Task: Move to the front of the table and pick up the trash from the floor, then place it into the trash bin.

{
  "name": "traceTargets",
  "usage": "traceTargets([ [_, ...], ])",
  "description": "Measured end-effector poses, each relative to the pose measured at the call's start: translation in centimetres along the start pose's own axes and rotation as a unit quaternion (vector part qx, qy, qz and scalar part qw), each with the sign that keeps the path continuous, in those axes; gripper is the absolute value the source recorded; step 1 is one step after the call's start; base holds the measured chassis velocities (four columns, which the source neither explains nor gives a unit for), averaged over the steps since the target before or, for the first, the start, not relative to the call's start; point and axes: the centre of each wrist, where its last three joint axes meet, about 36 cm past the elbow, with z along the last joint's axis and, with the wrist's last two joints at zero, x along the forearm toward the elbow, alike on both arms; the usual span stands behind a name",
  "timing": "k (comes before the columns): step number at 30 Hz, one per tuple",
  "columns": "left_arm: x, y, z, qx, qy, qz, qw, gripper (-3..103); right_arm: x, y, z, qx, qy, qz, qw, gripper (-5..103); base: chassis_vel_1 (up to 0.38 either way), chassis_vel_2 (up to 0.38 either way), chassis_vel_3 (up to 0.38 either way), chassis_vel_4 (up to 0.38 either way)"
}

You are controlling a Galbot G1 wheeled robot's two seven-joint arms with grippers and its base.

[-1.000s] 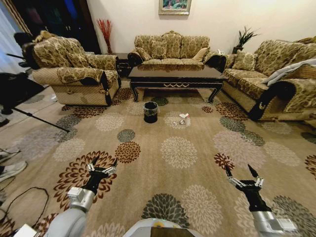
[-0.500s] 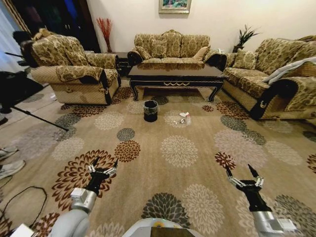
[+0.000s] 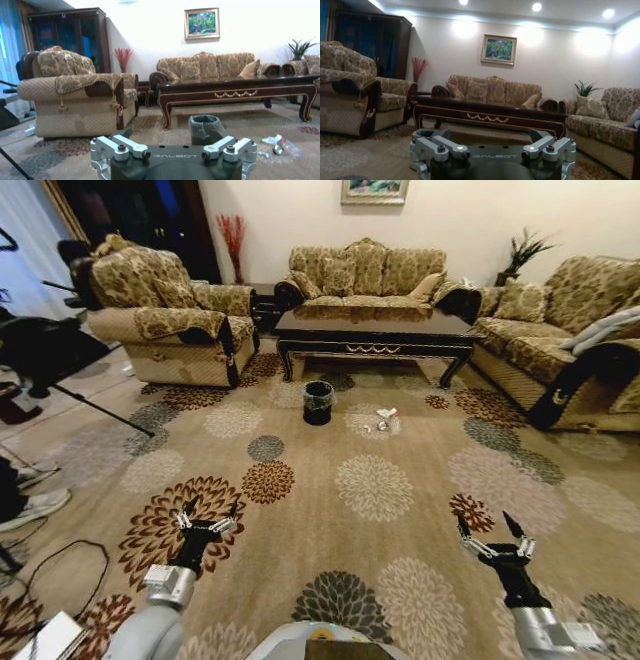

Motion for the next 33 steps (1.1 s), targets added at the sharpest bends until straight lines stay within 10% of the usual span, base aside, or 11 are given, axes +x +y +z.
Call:
traceTargets([
  [9,0.6,-0.8,-1.2,-0.015,0.058,-0.019,0.998,100,-0.4,0.1,-0.1,-0.001,-0.002,-0.001,1.0,100,0.0,0.0,0.0,0.0],
  [33,0.3,-0.1,-1.0,-0.007,0.057,-0.001,0.9983,100,0.0,0.3,0.4,-0.006,0.003,0.004,1.0,100,0.0,0.0,0.0,0.0],
])
